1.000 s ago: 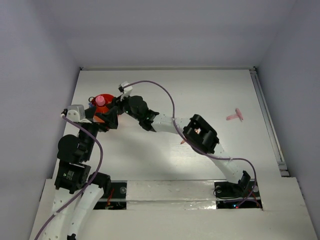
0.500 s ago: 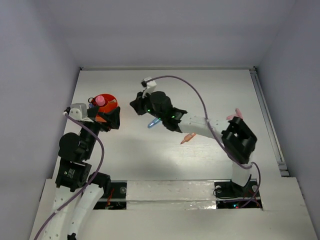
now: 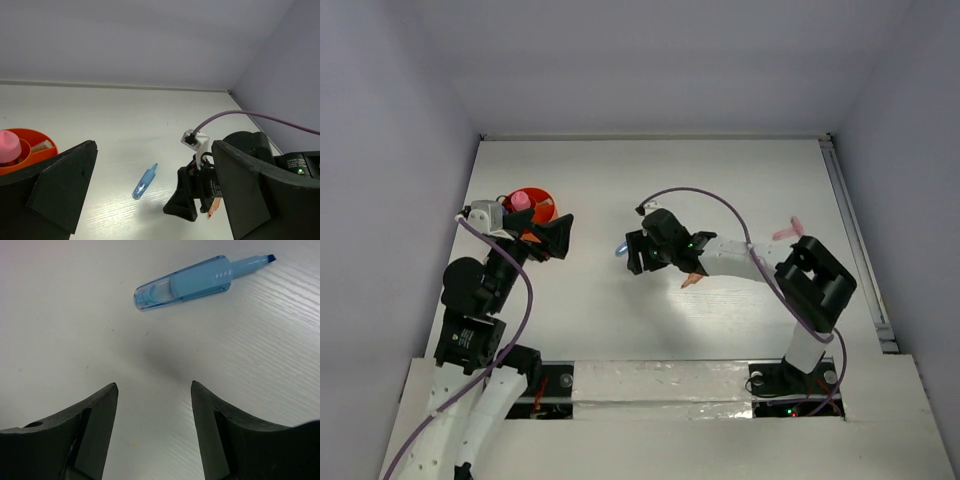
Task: Sort the stationery into containers
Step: Pick up the pen from the center of the board, then close the pen cap on the pen.
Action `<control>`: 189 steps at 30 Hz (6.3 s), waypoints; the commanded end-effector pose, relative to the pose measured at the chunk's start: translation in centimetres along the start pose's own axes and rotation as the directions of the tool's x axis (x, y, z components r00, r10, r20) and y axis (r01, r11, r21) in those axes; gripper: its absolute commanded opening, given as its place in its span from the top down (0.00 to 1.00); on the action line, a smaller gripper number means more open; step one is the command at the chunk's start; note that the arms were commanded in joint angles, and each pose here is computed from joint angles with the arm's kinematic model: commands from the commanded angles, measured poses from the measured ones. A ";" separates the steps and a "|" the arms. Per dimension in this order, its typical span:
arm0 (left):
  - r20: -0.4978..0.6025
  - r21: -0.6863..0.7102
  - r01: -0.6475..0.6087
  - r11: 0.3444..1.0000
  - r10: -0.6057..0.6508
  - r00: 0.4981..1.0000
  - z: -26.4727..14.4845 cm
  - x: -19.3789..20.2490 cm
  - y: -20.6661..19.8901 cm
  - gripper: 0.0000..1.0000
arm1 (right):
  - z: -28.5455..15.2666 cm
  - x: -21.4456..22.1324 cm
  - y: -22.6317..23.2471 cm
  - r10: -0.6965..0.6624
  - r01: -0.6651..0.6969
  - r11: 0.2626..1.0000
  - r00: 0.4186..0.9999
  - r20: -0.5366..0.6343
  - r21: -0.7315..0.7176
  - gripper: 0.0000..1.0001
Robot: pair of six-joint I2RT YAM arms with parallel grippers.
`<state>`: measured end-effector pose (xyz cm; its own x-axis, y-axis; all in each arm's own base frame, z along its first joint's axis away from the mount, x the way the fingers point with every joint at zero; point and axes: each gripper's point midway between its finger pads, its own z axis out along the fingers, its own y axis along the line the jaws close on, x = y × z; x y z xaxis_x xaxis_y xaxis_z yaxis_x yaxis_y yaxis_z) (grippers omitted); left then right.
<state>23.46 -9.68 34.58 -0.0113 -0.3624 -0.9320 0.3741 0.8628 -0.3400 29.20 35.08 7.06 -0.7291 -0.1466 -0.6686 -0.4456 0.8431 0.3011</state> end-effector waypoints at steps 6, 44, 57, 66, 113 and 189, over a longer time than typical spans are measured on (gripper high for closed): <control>0.033 0.019 0.007 1.000 -0.007 0.999 0.4 -0.6 -0.3 0.01 | 3.4 -0.4 1.8 -0.005 0.005 1.000 0.999 -0.043 -0.015 0.22; -0.009 0.017 0.002 1.000 -0.002 1.000 0.7 0.6 0.0 0.01 | 10.8 -6.2 -0.3 -0.176 0.177 0.980 0.984 -0.012 0.094 0.03; -0.006 0.017 0.004 1.000 -0.003 1.000 0.8 0.5 0.0 0.01 | 8.3 -2.0 -1.3 -0.129 0.136 0.968 0.991 -0.048 0.210 0.19; -0.003 0.018 0.005 1.000 -0.005 1.000 0.7 0.5 0.0 0.01 | 8.8 -0.7 -2.8 -0.096 0.105 0.949 0.994 -0.045 0.296 0.40; -0.198 0.146 0.364 0.920 -0.333 0.922 4.2 14.9 -1.4 0.60 | -10.4 -4.9 4.7 -0.139 0.159 0.974 0.982 0.128 -0.161 0.93; -0.105 0.342 0.093 0.935 -0.060 0.993 1.4 14.8 -7.9 1.00 | -21.8 -16.7 7.6 -0.165 0.225 0.958 0.940 0.299 -0.179 0.96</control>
<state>22.29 -21.93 22.03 -0.1609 -0.3545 -0.9211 0.6245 0.6861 -0.3731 23.30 33.17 30.86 -0.5907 -0.2258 -0.7747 -0.6940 0.6319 0.3450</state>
